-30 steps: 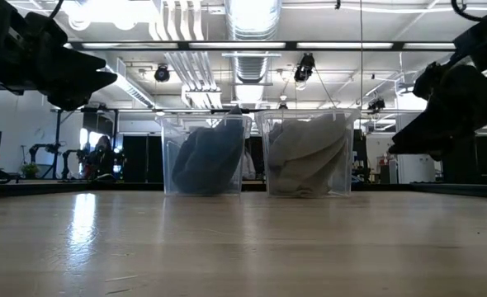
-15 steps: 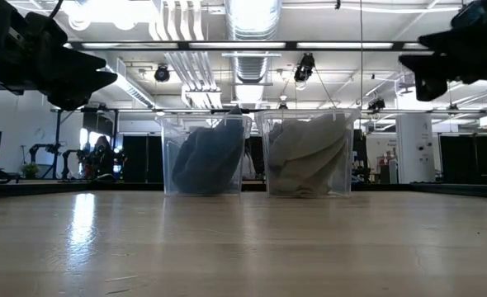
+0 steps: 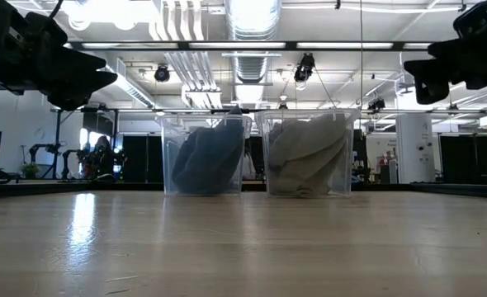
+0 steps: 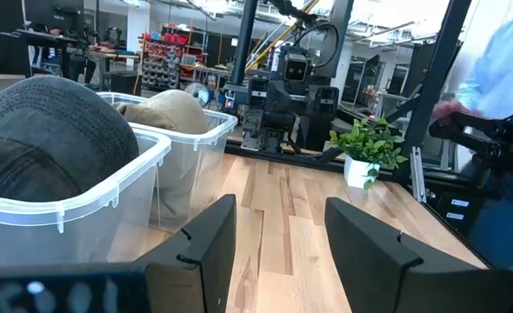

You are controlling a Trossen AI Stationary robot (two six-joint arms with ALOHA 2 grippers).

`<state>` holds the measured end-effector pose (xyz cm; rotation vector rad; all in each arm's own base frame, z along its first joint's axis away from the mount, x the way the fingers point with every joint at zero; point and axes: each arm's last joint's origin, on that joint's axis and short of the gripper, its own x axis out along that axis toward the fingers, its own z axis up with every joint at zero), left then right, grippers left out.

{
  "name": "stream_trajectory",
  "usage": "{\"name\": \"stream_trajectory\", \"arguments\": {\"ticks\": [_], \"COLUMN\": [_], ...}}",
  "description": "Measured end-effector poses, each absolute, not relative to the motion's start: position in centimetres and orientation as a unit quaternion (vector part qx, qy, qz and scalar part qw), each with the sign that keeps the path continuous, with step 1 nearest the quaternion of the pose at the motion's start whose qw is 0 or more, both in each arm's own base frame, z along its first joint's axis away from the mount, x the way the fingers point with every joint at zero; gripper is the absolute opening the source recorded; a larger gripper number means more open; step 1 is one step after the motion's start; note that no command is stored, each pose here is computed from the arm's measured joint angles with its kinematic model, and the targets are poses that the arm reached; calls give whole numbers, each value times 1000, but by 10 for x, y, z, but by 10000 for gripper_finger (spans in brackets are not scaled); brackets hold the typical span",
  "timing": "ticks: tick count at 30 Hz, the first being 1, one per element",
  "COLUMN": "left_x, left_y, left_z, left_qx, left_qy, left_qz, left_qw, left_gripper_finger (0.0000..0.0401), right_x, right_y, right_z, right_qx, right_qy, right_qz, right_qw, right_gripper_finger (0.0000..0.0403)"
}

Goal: Pick & Place hat
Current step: Return to Home Position

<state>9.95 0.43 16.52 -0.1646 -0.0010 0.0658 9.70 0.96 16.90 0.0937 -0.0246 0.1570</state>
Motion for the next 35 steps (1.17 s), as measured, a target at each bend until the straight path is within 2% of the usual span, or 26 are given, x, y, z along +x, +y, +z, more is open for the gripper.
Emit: {"name": "stream_trajectory", "arguments": {"ticks": [35], "left_x": [99], "left_y": [4], "left_z": [165], "left_qx": [-82], "left_qy": [-1], "left_qz": [32], "left_qw": [996], "left_gripper_finger": [172], "right_x": [100], "right_y": [10], "right_z": [165], "right_qx": [56], "right_qy": [15], "right_qz": [76], "right_qw": [995], "right_gripper_finger": [192]}}
